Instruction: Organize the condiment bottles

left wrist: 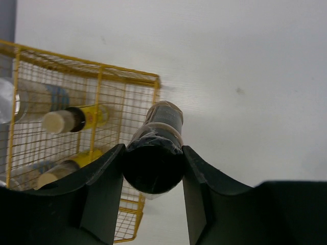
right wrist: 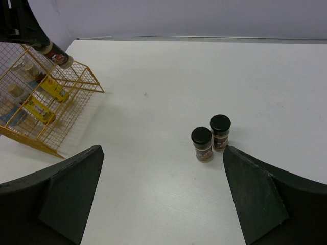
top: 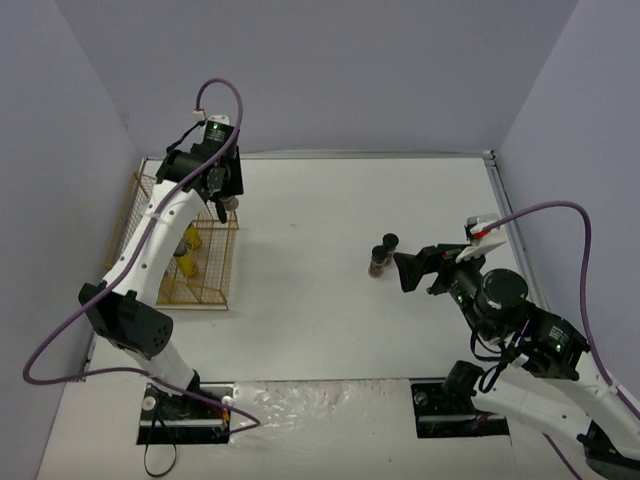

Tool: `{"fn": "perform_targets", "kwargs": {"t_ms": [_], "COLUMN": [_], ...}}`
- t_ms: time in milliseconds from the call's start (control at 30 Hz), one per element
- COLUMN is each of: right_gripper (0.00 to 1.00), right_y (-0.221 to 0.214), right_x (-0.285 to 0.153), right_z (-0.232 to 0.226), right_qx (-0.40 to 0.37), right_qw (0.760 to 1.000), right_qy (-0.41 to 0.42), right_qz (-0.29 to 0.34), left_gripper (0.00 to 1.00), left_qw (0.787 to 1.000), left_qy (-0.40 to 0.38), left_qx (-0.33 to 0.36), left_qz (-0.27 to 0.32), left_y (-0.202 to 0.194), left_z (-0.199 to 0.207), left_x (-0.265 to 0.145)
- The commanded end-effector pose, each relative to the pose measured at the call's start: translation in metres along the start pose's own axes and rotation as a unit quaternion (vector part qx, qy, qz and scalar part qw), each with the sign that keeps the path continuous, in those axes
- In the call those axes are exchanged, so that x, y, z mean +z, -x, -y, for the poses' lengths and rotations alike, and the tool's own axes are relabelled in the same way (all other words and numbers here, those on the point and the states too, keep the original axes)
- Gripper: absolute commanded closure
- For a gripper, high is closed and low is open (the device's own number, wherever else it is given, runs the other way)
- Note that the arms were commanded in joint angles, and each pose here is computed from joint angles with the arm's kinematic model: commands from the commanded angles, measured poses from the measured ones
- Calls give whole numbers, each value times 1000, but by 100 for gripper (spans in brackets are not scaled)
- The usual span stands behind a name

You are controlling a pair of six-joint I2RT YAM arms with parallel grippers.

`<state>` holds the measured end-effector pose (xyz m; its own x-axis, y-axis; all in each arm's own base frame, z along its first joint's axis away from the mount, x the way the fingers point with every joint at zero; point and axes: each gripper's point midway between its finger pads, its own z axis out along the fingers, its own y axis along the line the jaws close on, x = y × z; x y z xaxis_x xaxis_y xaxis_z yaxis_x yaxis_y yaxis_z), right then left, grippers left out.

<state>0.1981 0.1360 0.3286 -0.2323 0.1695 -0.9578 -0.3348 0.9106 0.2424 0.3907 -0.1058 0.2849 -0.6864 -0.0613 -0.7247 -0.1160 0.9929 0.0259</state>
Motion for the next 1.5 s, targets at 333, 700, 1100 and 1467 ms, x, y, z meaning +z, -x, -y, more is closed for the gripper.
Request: {"fn": "perform_targets", "kwargs": {"t_ms": [333,700,1100,1467], "right_gripper": [0,0,0,0], "right_y": [0,-6,-13,-15], "right_x": [9,10,11,9], "right_z": [-11,-10,-9,-9], "right_qx": [9,22,32,43], "right_qw": [1000,1000,999,999], "right_qy": [14,11,6,10], "right_qz": [2,-3,-9,-8], "left_gripper": [100,98,72,44], "left_qw": [997,996,992,991], "left_qy": [28,36,42,33], "left_qx": [-66,-60,-58,-61], "left_qz": [-24,-62,-107,-115], "left_y": [-11,-31,-56,-58], "left_z": [-48,-50,-46,-47], "left_x": [48,81,104,100]}}
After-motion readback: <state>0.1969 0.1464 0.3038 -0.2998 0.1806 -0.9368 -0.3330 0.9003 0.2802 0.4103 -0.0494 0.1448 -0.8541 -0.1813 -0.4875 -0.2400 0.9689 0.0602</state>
